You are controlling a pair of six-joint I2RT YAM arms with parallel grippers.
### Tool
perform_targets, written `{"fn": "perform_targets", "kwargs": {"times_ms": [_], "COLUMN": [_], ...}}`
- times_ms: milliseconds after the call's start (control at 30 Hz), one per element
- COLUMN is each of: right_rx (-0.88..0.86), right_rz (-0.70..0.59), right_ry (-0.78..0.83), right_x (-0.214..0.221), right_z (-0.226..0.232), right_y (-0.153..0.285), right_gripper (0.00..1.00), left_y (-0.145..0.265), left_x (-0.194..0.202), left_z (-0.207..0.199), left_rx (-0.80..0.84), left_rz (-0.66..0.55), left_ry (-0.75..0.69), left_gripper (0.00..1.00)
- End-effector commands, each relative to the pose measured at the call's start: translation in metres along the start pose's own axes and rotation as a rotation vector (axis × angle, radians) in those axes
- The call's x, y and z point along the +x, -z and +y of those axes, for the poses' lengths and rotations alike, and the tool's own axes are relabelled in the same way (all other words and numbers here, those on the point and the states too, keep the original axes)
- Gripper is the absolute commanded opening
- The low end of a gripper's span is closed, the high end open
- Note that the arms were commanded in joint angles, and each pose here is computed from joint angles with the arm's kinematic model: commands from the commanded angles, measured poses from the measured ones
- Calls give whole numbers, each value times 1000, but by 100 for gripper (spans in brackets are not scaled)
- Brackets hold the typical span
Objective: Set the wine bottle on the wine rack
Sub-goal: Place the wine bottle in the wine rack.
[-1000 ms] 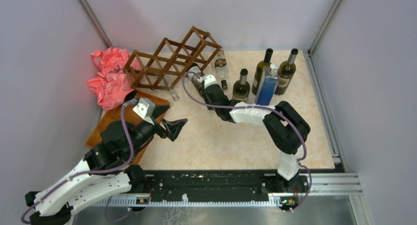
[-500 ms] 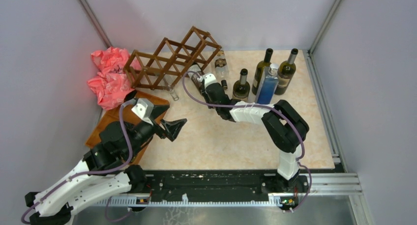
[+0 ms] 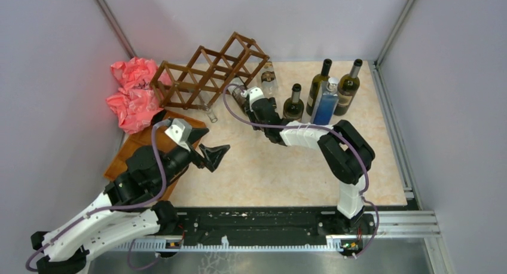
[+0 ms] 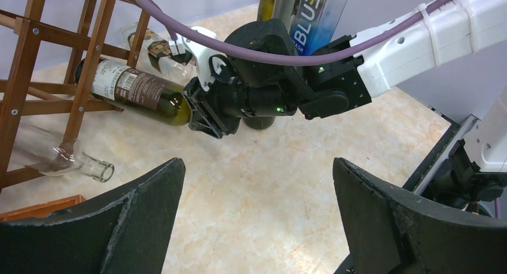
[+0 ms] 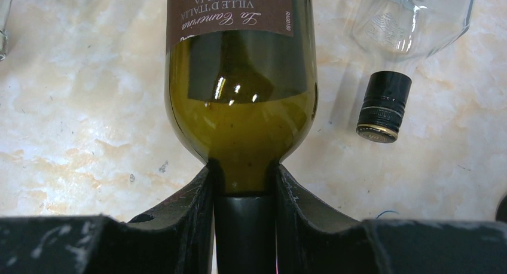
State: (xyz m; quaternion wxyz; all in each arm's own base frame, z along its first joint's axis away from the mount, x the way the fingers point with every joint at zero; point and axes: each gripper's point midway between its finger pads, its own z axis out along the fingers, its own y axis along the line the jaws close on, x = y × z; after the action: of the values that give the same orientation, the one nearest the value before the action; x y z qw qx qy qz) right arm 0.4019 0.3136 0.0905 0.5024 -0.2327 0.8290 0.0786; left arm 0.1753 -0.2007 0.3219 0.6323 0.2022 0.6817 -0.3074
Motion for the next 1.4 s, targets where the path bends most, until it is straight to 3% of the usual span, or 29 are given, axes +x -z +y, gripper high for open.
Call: {"fn": "perform_targets", "kwargs": {"times_ms": [0,1367], "right_rx": [-43,-85], "right_rz": [-315,-323], "right_ry": [-79,-80], "right_x": [-109,-121], "right_z": [8,5], "right_y": [8,-2], "right_gripper": [0,0], "left_y": [1,-4], "left_x": [-18,-17], "left_z": [-3,-2], "left_rx": [13,1], "left_rz": [-42,-31], "left_ry": [4,-20], "left_gripper": [99,99]}}
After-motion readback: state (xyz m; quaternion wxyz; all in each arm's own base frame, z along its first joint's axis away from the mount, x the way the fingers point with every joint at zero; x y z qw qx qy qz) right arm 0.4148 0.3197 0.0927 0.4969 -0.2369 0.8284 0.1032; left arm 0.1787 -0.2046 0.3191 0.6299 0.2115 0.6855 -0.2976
